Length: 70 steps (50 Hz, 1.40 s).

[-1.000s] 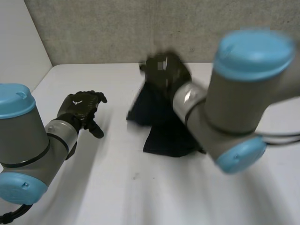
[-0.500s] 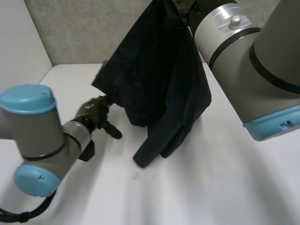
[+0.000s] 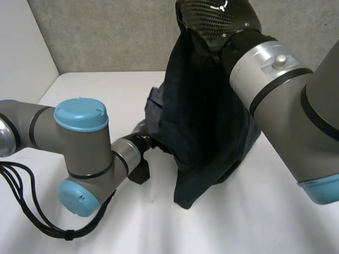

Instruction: Fold the shorts.

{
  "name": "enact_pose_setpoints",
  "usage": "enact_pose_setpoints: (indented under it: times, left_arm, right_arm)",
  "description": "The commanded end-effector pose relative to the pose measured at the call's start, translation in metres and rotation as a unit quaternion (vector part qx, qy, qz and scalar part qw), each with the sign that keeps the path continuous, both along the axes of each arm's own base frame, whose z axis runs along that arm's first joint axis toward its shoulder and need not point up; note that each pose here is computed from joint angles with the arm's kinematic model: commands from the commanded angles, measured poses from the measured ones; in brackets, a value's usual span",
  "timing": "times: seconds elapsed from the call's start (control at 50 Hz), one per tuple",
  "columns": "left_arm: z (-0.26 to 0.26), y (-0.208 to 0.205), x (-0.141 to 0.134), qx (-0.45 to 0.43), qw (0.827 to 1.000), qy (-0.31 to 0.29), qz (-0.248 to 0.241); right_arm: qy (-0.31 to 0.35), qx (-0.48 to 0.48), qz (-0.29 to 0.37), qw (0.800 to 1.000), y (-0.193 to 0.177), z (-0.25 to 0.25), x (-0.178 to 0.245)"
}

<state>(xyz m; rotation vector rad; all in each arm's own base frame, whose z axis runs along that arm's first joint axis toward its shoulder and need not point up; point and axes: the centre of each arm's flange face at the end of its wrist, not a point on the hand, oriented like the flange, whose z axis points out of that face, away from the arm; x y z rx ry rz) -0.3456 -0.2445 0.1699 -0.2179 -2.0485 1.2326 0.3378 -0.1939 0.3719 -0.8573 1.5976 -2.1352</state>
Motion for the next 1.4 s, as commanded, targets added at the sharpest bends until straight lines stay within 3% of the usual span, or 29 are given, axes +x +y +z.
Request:
enact_pose_setpoints:
  times: [0.02, 0.16, 0.26, 0.36, 0.5, 0.74, 0.84, 0.9, 1.0, 1.06, 1.16, 1.28, 1.4]
  left_arm:
    - [0.042, 0.002, 0.010, -0.037, 0.999, 0.030, 0.007]
    - [0.147, -0.025, 0.066, -0.160, 0.978, 0.100, 0.085]
    - [0.186, -0.029, 0.074, -0.198, 0.968, 0.122, 0.094]
    - [0.168, -0.037, 0.066, -0.172, 0.975, 0.106, 0.089]
    - [0.110, -0.042, 0.025, -0.119, 0.990, 0.060, 0.046]
    - [0.073, -0.031, 0.042, -0.086, 0.993, -0.011, 0.084]
    - [0.069, -0.024, 0.053, -0.077, 0.992, -0.021, 0.099]
    - [0.065, -0.017, 0.055, -0.067, 0.993, -0.029, 0.098]
    - [0.053, -0.009, 0.057, -0.047, 0.994, -0.042, 0.092]
    - [0.044, -0.004, 0.057, -0.032, 0.994, -0.052, 0.088]
    - [0.039, 0.002, 0.055, -0.023, 0.995, -0.058, 0.081]
    - [0.035, 0.003, 0.054, -0.018, 0.995, -0.062, 0.079]
    - [0.034, 0.003, 0.054, -0.017, 0.995, -0.063, 0.079]
  right_arm:
    - [0.011, 0.014, -0.002, 1.000, 0.002, -0.010, -0.003]
    - [0.007, 0.012, -0.018, 1.000, 0.002, -0.006, -0.018]
    - [0.003, 0.048, -0.055, 0.997, -0.022, -0.025, -0.036]
    - [-0.020, 0.104, -0.075, 0.992, -0.035, -0.051, -0.049]
    - [-0.016, 0.140, -0.139, 0.980, -0.083, -0.095, -0.077]
    - [0.027, 0.084, -0.222, 0.971, -0.144, -0.098, -0.125]
    - [0.116, 0.138, -0.244, 0.953, -0.165, -0.147, -0.135]
    - [0.180, 0.171, -0.233, 0.940, -0.156, -0.159, -0.136]
    - [0.170, 0.161, -0.227, 0.946, -0.153, -0.149, -0.136]
    - [0.167, 0.116, -0.191, 0.960, -0.138, -0.117, -0.132]
    - [0.199, 0.010, -0.064, 0.978, -0.095, -0.075, -0.114]
    - [0.235, -0.087, 0.043, 0.967, -0.046, -0.059, -0.103]
    - [0.276, -0.099, 0.063, 0.954, -0.045, -0.080, -0.099]
